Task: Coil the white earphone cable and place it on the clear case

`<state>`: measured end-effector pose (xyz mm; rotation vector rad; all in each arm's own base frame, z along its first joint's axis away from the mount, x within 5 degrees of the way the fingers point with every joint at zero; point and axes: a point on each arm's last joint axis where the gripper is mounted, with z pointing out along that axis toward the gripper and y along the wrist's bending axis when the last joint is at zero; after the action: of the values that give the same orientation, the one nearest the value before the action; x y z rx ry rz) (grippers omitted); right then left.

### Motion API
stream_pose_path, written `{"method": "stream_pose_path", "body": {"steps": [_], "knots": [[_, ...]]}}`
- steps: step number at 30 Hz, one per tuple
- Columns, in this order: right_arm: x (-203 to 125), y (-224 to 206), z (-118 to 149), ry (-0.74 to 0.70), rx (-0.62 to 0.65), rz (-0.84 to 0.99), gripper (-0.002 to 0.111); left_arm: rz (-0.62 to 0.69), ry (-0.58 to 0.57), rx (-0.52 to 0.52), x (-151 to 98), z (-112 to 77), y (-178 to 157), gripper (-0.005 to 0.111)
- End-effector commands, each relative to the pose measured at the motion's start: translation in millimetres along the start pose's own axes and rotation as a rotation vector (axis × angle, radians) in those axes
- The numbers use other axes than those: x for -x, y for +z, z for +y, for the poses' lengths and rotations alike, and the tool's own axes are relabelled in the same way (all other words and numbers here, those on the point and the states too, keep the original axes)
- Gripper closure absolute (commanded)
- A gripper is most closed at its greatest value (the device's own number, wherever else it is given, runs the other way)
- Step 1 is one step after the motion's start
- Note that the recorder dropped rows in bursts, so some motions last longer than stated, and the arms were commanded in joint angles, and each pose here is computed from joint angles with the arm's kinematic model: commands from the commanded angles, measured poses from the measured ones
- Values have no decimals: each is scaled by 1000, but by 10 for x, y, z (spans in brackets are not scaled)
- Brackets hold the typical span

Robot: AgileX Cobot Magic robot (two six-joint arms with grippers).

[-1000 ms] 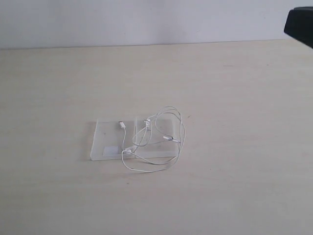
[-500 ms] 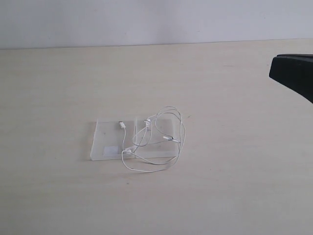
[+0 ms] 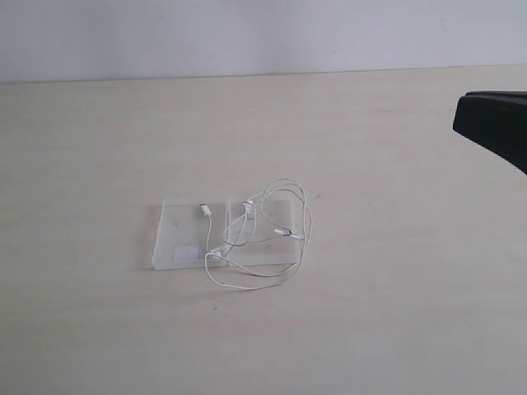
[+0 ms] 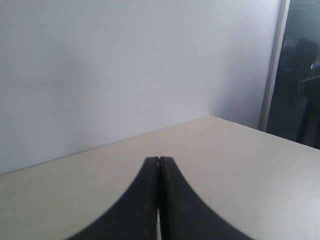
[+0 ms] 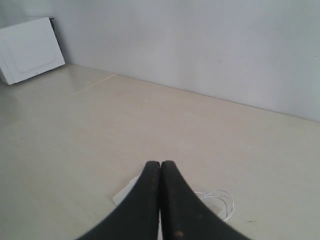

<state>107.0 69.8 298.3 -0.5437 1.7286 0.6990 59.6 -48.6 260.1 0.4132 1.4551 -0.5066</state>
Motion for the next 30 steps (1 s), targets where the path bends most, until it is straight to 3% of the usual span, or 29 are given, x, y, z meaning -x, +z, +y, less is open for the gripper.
{"method": "stream_pose_path", "body": {"steps": [1,7,22,25,30], "knots": [[-11,-4,2,6,0,-2,108,-25,67,4,4,-22,-56,107],[-11,-4,2,6,0,-2,108,-172,130,58,58,-98,-263,107],[-9,-7,4,5,0,-4,108,-175,89,106,51,-53,-263,107],[-9,-7,4,5,0,-4,108,-122,70,153,3,-8,-261,107],[-9,-7,4,5,0,-4,108,30,-11,329,-167,157,-287,107]]}}
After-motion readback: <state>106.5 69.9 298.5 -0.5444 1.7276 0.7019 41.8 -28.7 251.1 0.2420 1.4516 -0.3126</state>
